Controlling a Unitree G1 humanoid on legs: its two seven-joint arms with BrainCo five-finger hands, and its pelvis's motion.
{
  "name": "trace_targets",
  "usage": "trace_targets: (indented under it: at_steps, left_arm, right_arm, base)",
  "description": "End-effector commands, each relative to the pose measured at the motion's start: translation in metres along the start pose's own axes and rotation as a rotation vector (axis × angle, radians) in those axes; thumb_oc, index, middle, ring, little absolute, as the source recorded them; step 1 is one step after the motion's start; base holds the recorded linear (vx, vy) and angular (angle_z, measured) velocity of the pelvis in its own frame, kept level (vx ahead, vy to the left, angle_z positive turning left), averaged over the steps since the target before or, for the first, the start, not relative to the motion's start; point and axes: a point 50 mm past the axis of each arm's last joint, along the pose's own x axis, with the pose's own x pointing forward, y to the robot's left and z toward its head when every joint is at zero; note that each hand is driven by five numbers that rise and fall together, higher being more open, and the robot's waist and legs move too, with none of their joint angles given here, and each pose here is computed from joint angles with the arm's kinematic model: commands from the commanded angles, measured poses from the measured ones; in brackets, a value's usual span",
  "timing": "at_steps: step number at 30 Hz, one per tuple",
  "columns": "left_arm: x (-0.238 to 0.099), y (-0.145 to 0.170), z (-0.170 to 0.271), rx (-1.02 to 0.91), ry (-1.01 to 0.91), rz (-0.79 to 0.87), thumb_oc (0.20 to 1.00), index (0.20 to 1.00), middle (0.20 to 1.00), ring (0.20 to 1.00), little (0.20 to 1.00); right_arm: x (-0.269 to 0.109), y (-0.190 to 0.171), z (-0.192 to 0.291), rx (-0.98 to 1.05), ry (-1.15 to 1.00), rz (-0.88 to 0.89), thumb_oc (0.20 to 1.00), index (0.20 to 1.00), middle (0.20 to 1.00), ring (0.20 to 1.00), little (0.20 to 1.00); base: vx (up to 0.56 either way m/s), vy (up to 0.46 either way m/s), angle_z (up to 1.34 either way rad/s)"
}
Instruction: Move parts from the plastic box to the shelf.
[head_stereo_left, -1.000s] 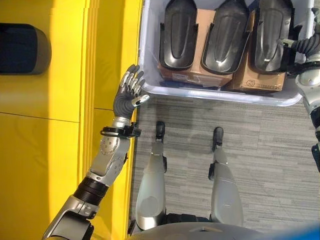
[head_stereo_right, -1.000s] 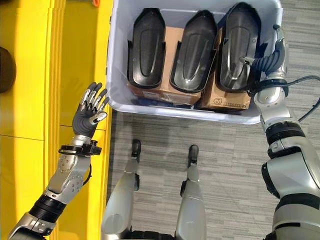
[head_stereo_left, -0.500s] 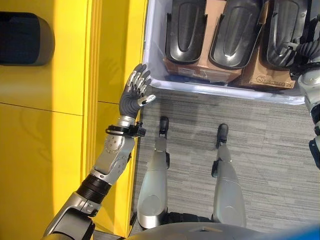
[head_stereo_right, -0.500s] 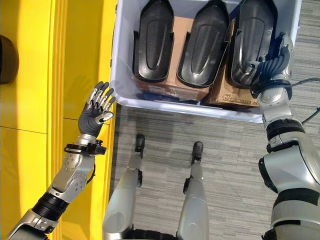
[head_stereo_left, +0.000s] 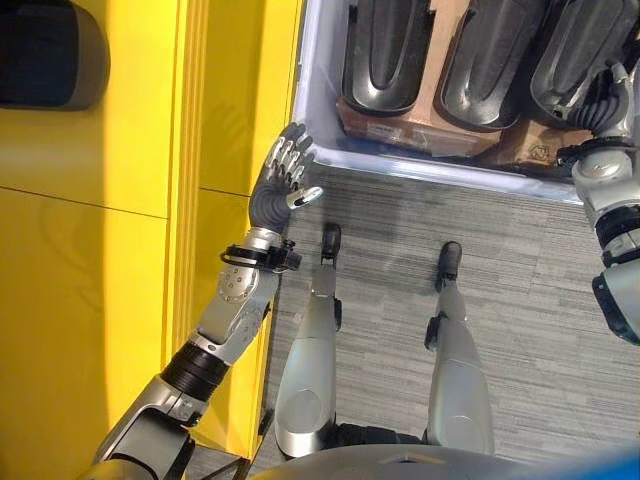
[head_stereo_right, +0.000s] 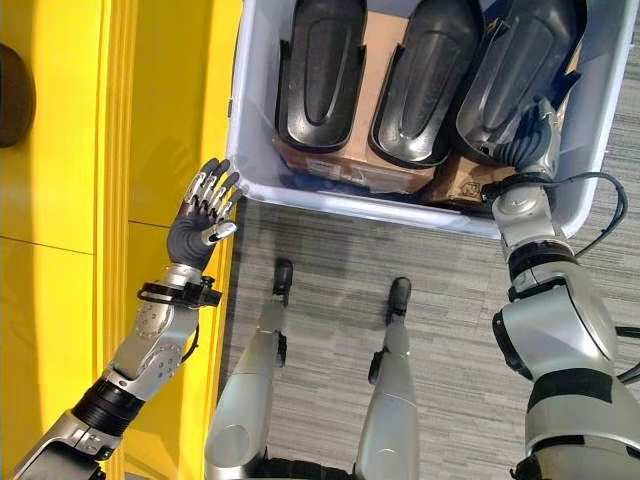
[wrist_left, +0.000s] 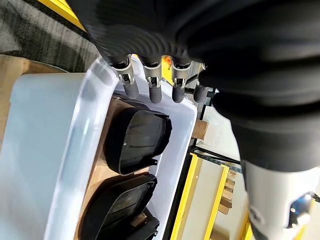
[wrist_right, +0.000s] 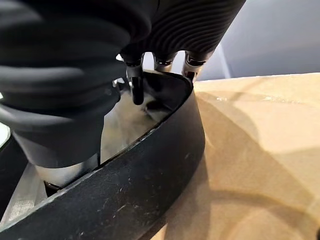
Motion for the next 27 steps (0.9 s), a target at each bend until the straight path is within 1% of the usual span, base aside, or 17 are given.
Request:
trace_targets:
  at_steps: [1,8,19,22,27]
  left_arm:
    - [0.007,-0.012,0.020,-0.033,-0.129,-0.050,1.000,1.000,1.000,1.000,1.000]
    - [0.008,-0.009,0.021,-0.034,-0.138,-0.027,1.000,1.000,1.000,1.000,1.000]
    - [0.005,-0.005,0.022,-0.040,-0.136,-0.003,1.000,1.000,1.000,1.000,1.000]
    - [-0.001,0.003,0.024,-0.018,-0.137,0.026,1.000,1.000,1.000,1.000,1.000]
    - [-0.006,0.011,0.027,-0.002,-0.137,0.052,1.000,1.000,1.000,1.000,1.000]
  right_arm:
    - [0.006,0.002,0.036,0.013,-0.126,0.035,1.000,1.000,1.000,1.000,1.000]
    - [0.003,0.012,0.052,0.074,-0.188,0.053,1.000,1.000,1.000,1.000,1.000]
    - [-0.003,0.010,0.045,0.127,-0.218,0.046,1.000,1.000,1.000,1.000,1.000]
    - [-0.012,0.006,0.053,0.171,-0.314,0.048,1.000,1.000,1.000,1.000,1.000]
    - [-0.021,0.000,0.055,0.199,-0.382,0.045,1.000,1.000,1.000,1.000,1.000]
  base:
    - [0.01,0.008,0.06]
    - [0.00,0.002,0.01]
    - [0.00,0.000,0.00]
    - [0.00,0.006,0.02]
    - [0.00,0.001,0.02]
